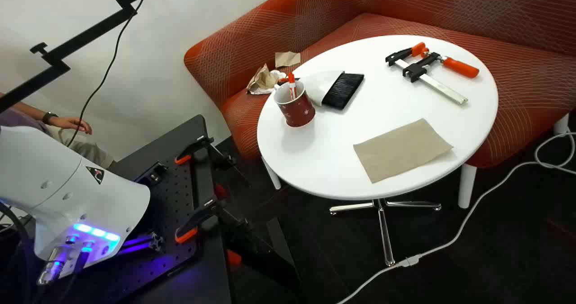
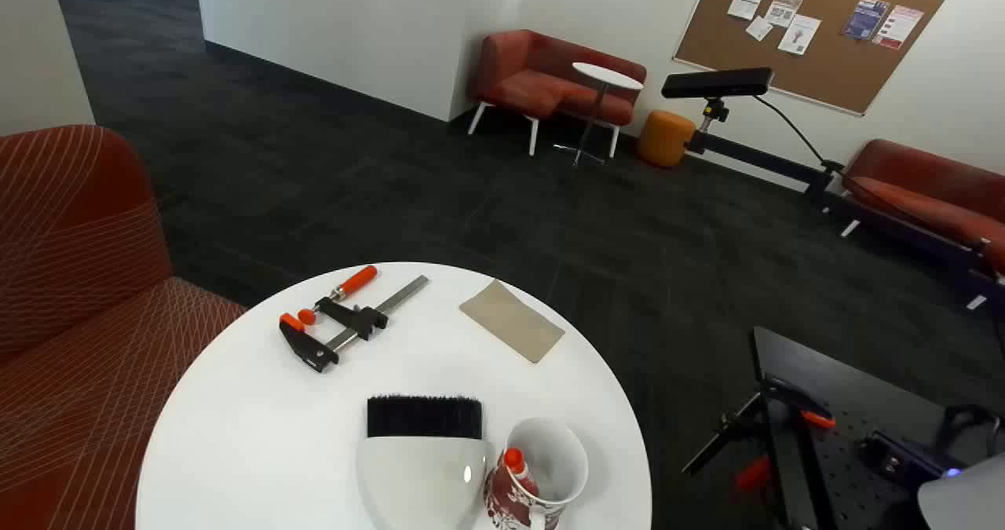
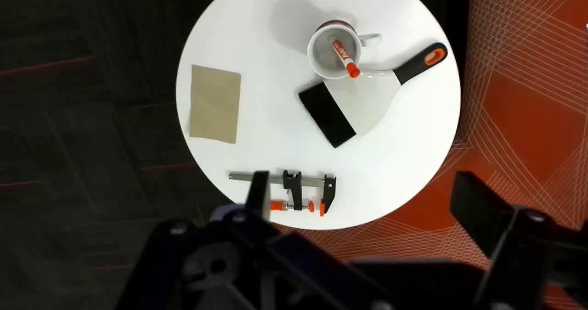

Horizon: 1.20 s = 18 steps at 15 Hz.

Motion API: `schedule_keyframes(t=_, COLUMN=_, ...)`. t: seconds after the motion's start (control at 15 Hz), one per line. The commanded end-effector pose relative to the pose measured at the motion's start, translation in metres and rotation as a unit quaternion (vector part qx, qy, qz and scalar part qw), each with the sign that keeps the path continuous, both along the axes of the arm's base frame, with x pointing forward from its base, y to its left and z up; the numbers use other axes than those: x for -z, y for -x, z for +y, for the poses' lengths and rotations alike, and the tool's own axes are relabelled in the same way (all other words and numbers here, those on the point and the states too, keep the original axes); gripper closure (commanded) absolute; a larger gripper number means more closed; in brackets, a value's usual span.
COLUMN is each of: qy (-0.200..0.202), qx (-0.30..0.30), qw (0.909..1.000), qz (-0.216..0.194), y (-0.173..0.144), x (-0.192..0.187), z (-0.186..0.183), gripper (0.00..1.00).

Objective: Pick up the pen from the mug cup and put it on the table.

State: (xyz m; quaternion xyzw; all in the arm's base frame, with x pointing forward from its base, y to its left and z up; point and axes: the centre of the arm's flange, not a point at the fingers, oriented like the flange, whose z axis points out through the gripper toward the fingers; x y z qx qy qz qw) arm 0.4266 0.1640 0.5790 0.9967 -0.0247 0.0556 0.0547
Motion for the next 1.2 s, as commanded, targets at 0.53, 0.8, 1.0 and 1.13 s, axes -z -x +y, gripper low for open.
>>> schedule_keyframes(t=0.53, qy=-0.003, qx=-0.007, qw=1.0000, qz=0.000, y=-0.007, x=0.009, z=-0.011, gripper=0.00)
schedule_keyframes(t=0.8, qy=-0.014, qx=-0.041, qw=0.9989, qz=-0.015, y=-0.020, x=0.038, z=-0.016, gripper=0.00)
schedule_keyframes(t=1.0, qy=-0.029, qx=-0.064, qw=0.9969, qz=-0.035, y=-0.029, x=0.074, z=-0.016, gripper=0.00)
schedule_keyframes(t=1.13, qy=-0.042, qx=-0.074, qw=0.9955, qz=-0.041, y=-0.030, x=0.103, z=-0.015, gripper=0.00)
